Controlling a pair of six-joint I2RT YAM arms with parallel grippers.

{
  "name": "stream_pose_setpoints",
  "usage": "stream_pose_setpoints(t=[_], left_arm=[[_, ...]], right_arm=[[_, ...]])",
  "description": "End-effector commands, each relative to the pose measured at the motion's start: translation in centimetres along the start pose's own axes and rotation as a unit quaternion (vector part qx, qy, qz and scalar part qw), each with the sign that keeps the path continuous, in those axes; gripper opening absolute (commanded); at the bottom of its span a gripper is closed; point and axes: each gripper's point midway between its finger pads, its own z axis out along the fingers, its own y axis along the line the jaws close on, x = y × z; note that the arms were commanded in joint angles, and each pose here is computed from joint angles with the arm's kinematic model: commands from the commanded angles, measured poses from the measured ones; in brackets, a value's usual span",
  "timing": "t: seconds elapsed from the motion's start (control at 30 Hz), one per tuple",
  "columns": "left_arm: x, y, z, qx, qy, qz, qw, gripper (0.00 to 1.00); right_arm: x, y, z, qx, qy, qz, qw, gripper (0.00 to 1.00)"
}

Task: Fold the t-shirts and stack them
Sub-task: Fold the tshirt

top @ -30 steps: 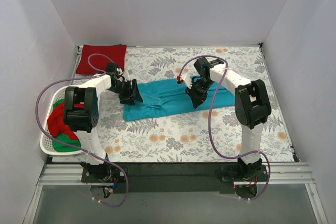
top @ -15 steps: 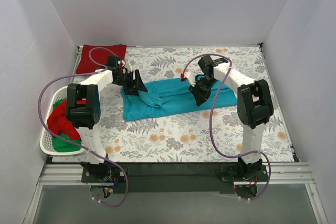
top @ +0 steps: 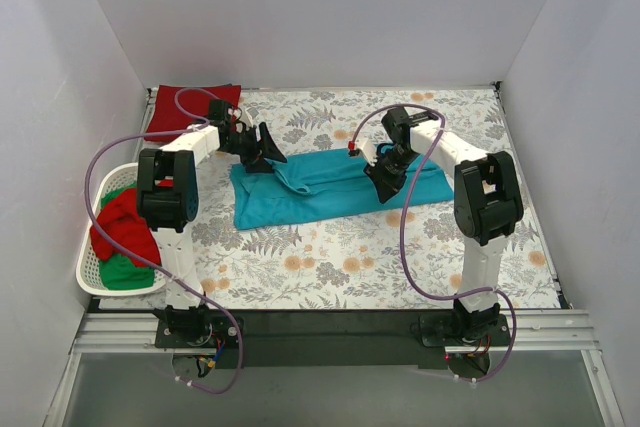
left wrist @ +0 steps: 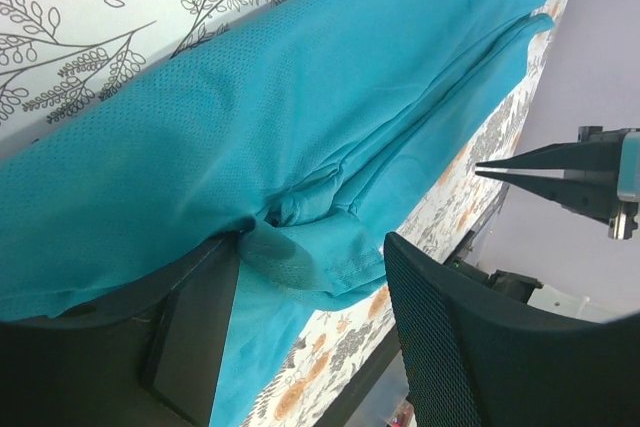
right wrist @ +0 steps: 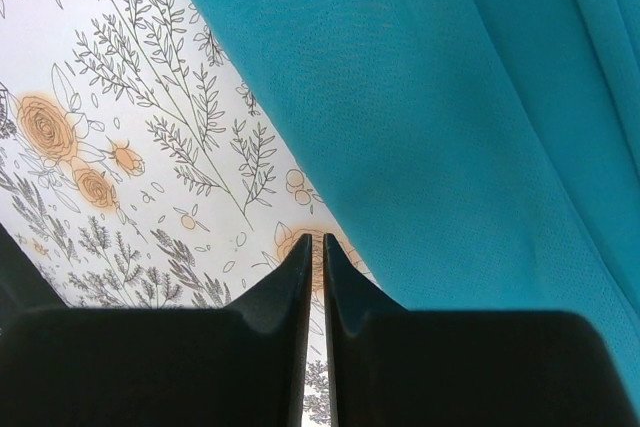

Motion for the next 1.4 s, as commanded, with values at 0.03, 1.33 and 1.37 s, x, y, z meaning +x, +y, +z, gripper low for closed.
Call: stream_pose_setpoints(t=[0.03,1.33,1.37], left_arm=[[-2.0,-2.3,-2.4,0.016,-0.049,0.010,0.999,0.58],[6.4,-2.2,-1.2,-0.052,-0.049,0.030,0.997,0.71],[6.7,-1.9,-0.9,-0.053,-0.044,0.026,0.997,0.71]], right_arm=[[-0.1,0.2,-1.5,0.017,-0.011,-0.016,1.000,0.13],[1.6,-2.1,-2.5,0.030,-0.011,0.005,0.999,0.10],[1.6,-2.0,-2.5,0.030,-0.010,0.004,0.999,0.10]])
